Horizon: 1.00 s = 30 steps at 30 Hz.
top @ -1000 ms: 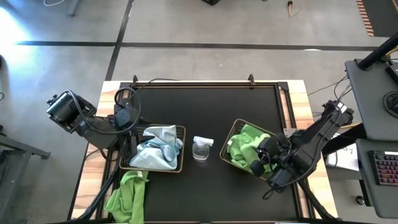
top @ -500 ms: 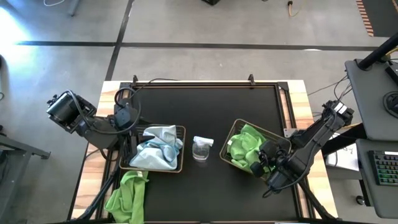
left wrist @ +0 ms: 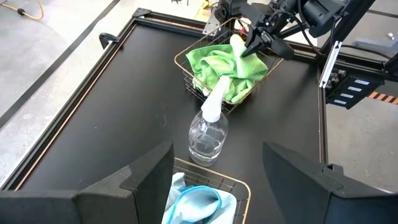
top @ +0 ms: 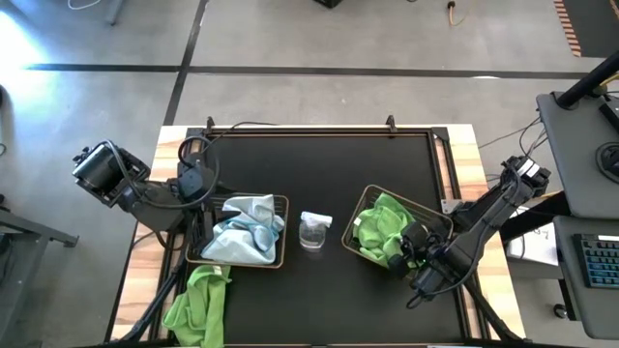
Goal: Sort microfiber towel by color & place in baskets
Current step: Put the green microfiber towel into the right wire basket
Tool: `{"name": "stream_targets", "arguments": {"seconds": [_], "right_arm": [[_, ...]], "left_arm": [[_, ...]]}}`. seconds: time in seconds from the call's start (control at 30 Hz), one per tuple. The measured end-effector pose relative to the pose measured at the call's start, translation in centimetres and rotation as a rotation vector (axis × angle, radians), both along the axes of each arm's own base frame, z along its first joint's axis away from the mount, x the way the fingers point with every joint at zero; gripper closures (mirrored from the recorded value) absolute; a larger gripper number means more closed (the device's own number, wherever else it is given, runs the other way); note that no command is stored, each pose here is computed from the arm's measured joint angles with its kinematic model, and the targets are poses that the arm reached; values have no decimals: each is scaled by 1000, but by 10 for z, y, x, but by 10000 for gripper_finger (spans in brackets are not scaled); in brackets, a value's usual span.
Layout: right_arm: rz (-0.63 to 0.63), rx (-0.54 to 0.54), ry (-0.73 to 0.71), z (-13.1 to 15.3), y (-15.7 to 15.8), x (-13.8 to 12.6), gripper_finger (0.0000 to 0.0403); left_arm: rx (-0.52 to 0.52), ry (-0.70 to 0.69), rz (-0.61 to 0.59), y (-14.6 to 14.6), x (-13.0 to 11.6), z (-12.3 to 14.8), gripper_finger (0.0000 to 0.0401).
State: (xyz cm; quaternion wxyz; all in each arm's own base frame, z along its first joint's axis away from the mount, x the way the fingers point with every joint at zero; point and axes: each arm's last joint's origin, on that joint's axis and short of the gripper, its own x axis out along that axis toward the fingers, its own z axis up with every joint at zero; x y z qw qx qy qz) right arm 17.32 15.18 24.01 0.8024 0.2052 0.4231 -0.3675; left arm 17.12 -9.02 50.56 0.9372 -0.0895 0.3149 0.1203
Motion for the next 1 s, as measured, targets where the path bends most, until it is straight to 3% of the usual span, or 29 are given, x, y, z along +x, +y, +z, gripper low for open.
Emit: {"name": "stream_targets", "arguments": {"seconds": [0.3,0.77,1.0], "right_arm": [[-33,16,-22,0,0,1,371],[-23,58,-21,1,3,2,226],[27,131,-23,35,11,8,201]], "left_arm": [[0,0,0,0,0,0,172],[-1,0,1,0,0,0,172],[-12,4,-5,0,0,0,172]]}}
